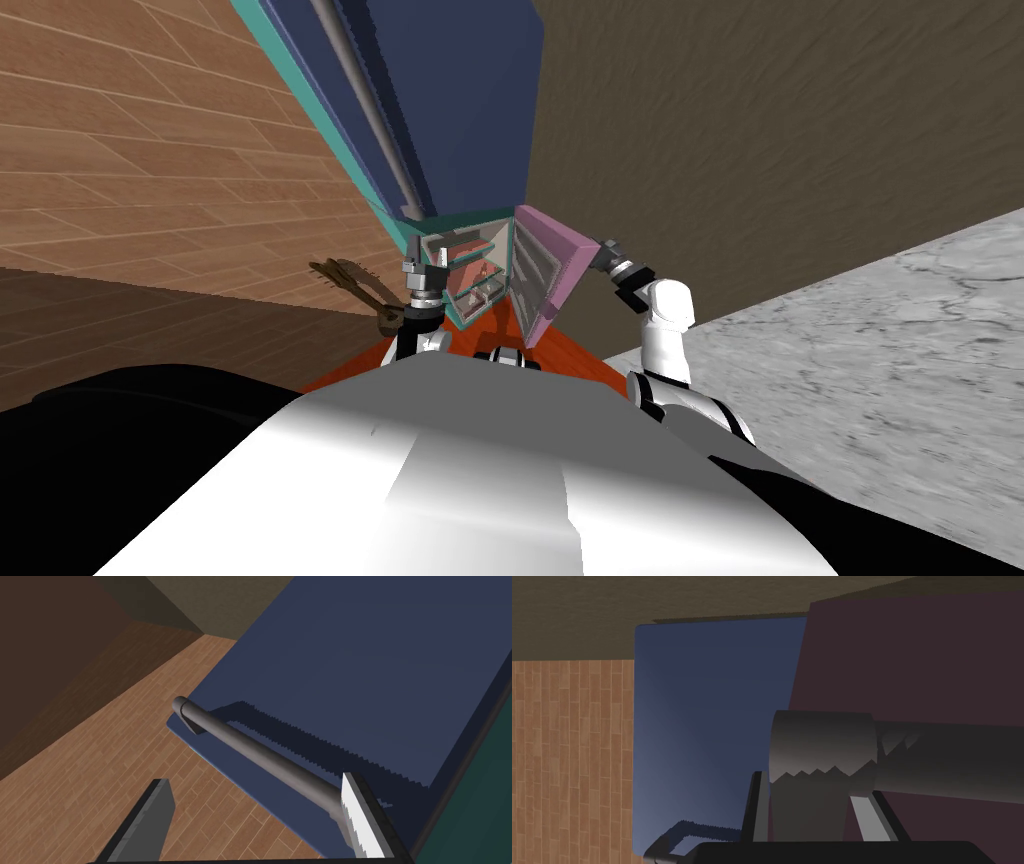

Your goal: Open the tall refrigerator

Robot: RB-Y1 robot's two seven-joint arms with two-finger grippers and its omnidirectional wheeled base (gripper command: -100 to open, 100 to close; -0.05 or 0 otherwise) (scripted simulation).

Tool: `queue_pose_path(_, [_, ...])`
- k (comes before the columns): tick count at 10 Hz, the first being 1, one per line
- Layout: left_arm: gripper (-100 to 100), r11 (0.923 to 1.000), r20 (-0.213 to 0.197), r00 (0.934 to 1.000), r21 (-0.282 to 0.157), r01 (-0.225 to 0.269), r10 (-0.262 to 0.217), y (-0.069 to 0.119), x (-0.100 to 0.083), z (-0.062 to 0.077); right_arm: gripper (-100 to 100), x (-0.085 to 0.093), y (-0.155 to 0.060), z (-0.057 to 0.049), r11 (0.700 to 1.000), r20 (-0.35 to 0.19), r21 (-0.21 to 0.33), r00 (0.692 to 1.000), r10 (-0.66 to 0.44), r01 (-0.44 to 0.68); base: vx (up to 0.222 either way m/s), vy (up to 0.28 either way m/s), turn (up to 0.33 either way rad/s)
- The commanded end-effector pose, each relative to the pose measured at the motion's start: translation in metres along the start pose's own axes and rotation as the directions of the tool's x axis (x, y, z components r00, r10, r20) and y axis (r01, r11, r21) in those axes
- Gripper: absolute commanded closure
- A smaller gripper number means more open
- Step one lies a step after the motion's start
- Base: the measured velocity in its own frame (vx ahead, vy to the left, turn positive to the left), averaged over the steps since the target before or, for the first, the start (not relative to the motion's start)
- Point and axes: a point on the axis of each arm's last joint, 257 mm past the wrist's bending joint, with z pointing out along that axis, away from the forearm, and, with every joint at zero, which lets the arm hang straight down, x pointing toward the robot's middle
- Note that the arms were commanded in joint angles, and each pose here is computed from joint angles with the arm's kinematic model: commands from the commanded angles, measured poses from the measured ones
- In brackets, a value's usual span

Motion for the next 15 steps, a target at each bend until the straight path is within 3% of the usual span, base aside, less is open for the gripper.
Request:
queue_pose_path(1, [0,1.0,0.0,1.0,0.0,0.0,0.0,0.0,0.0,0.0,100,-0.008,-0.002,0.003,1.0,0.024,0.003,1.0,0.0,0.0,0.069,-0.126,0.03])
queue_pose_path(4, [0,1.0,0.0,1.0,0.0,0.0,0.0,0.0,0.0,0.0,100,-0.031,0.0,0.008,1.0,0.085,0.001,0.996,0.01,-0.011,0.119,-0.285,0.126])
queue_pose_path(5, [0,1.0,0.0,1.0,0.0,0.0,0.0,0.0,0.0,0.0,-100,-0.019,-0.011,0.005,1.0,0.071,-0.005,0.997,0.015,-0.015,0.068,-0.121,0.009])
queue_pose_path(10, [0,1.0,0.0,1.0,0.0,0.001,-0.001,0.0,0.0,0.0,-100,-0.006,-0.05,0.005,1.0,0.076,-0.002,0.997,0.019,-0.019,-0.02,0.067,-0.034])
queue_pose_path(11, [0,1.0,0.0,1.0,0.0,0.001,-0.001,0.0,0.0,0.0,-100,-0.008,-0.034,0.005,0.999,0.076,-0.024,0.997,0.029,-0.027,-0.007,0.017,-0.017])
queue_pose_path(12, [0,1.0,0.0,1.0,0.0,0.001,-0.001,0.0,0.0,0.0,0,-0.007,-0.033,0.005,0.999,0.075,-0.028,0.997,0.033,-0.031,0.0,0.0,0.0])
queue_pose_path(15, [0,1.0,0.0,1.0,0.0,0.001,-0.001,0.0,0.0,0.0,0,-0.007,-0.028,0.004,0.999,0.074,-0.036,0.997,0.038,-0.036,0.0,0.0,0.0])
